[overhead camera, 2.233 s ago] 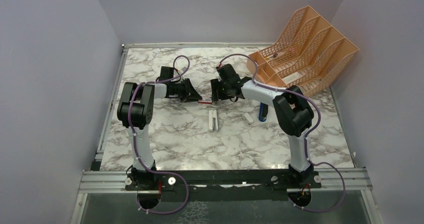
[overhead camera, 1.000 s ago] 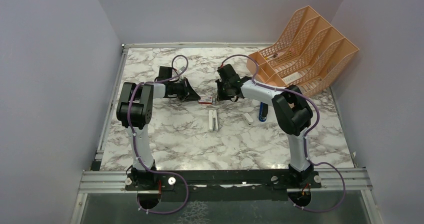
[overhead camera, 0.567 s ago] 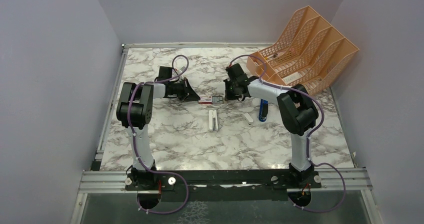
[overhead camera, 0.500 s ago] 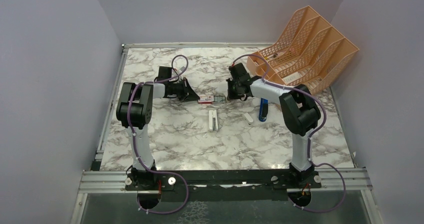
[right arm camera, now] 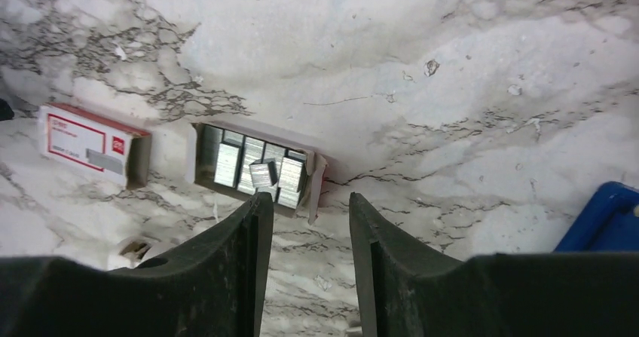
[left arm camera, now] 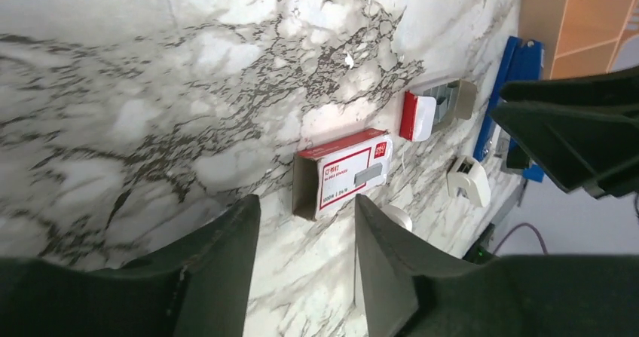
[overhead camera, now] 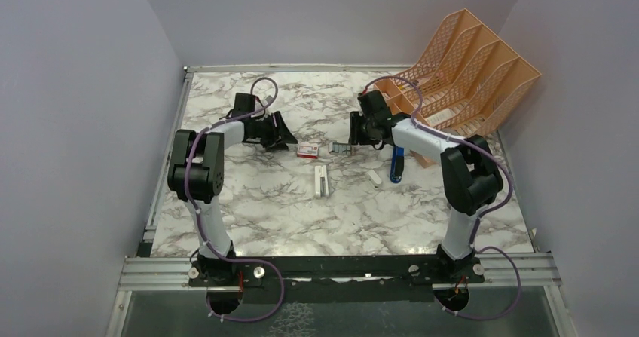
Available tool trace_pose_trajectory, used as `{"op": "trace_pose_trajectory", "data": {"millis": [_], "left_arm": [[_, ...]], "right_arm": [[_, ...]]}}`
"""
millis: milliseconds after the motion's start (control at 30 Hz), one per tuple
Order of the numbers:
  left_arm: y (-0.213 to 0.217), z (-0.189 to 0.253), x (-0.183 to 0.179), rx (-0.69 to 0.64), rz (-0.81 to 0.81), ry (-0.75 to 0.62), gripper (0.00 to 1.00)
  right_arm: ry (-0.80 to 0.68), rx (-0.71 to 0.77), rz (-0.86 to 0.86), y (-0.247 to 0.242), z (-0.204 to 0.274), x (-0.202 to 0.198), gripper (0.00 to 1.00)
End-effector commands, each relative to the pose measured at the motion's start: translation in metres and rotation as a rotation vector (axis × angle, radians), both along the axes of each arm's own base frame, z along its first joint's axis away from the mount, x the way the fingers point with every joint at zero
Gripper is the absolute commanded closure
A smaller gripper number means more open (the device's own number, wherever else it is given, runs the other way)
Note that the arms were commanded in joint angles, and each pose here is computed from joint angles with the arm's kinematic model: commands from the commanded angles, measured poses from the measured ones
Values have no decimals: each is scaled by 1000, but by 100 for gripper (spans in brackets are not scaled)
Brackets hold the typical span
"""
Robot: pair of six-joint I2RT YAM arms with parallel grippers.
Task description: Load the staples into the stapler
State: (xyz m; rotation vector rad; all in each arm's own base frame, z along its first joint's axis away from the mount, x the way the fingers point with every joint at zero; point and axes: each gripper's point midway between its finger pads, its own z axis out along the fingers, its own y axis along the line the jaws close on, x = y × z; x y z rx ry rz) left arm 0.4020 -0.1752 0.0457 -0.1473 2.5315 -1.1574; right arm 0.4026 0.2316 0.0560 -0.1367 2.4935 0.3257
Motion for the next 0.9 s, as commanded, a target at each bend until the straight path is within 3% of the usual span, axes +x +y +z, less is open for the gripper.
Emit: {"op": "trace_pose_trajectory", "data": {"millis": [0,200,367,467,500,600,733,867], "left_arm": [[24,27,2,150,65,-74,45],[41,79,-25,253,119,-203,31],[53,113,-61,274,159,-316,19],[62,120,-85,307,165,-377,6],[65,122,-92,317,173,-396,2],[65,127,-113,304,158,-435,1],[55,122,-133,235,134,-421,1],[50,112,-141,228,117,-394,1]], "right_arm": [[-75,4,-19,-8,40,-1,53],[-154,83,-10,-14,73,-27,53],[-53,153,20,-9,73,-74,53],[-21,171,20,-10,70,-102,47],[-19,165,17,-11,68,-112,40],[-42,110,3,-7,59,-140,30],[11,57,13,17,38,-177,27],[16,5,-45,38,30,-190,27]]}}
